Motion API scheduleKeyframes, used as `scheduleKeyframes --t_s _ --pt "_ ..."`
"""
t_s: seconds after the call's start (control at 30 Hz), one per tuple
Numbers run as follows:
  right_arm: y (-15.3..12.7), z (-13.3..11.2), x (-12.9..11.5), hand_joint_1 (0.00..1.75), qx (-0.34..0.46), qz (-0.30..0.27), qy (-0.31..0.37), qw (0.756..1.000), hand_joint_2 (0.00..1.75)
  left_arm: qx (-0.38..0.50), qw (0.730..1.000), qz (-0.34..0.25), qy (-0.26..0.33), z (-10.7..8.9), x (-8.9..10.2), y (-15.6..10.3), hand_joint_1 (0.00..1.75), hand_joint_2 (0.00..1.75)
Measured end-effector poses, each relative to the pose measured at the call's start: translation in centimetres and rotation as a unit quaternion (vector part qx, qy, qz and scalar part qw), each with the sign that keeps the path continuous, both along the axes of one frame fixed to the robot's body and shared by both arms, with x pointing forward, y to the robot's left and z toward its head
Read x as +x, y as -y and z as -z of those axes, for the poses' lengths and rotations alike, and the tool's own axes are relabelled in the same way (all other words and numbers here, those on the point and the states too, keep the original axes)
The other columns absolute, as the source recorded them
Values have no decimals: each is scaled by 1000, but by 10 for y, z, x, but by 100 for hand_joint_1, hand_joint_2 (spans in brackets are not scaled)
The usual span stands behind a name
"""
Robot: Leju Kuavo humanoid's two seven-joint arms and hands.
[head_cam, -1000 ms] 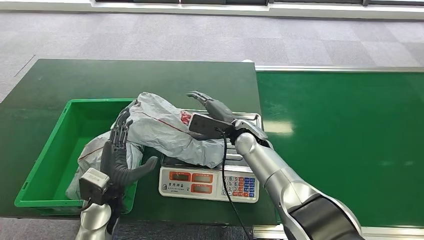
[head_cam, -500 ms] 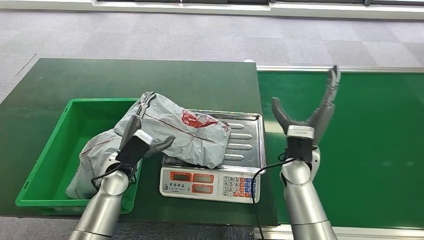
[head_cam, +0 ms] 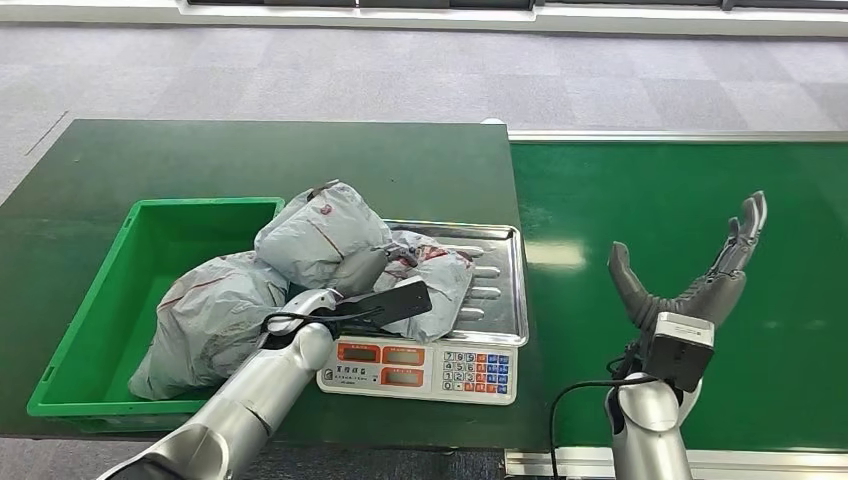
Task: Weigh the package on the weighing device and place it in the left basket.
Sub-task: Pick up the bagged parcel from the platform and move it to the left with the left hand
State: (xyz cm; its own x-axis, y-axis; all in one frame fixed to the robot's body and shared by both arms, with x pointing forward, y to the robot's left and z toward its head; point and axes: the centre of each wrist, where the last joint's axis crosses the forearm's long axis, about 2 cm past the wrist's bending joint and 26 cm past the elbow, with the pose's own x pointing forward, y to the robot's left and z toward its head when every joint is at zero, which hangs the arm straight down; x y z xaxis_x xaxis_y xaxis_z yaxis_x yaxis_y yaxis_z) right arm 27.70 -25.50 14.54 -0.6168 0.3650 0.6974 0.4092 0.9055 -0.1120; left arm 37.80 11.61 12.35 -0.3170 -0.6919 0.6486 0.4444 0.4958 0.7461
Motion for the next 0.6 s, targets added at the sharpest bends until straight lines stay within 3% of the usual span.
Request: scheduleKeyframes --t_s 0.17,0.37,0.6 --pt "0 1 -8 0 -12 0 -4 1000 175 -6 1000 -1 6 1 1 2 175 175" --pt "1 4 -16 0 -16 2 -9 1000 175 -87 995 -20 46 1 -1 -2 175 175" --pt "7 11 -29 0 -18 13 -14 1000 175 -229 959 -69 153 -29 0 -21 175 175"
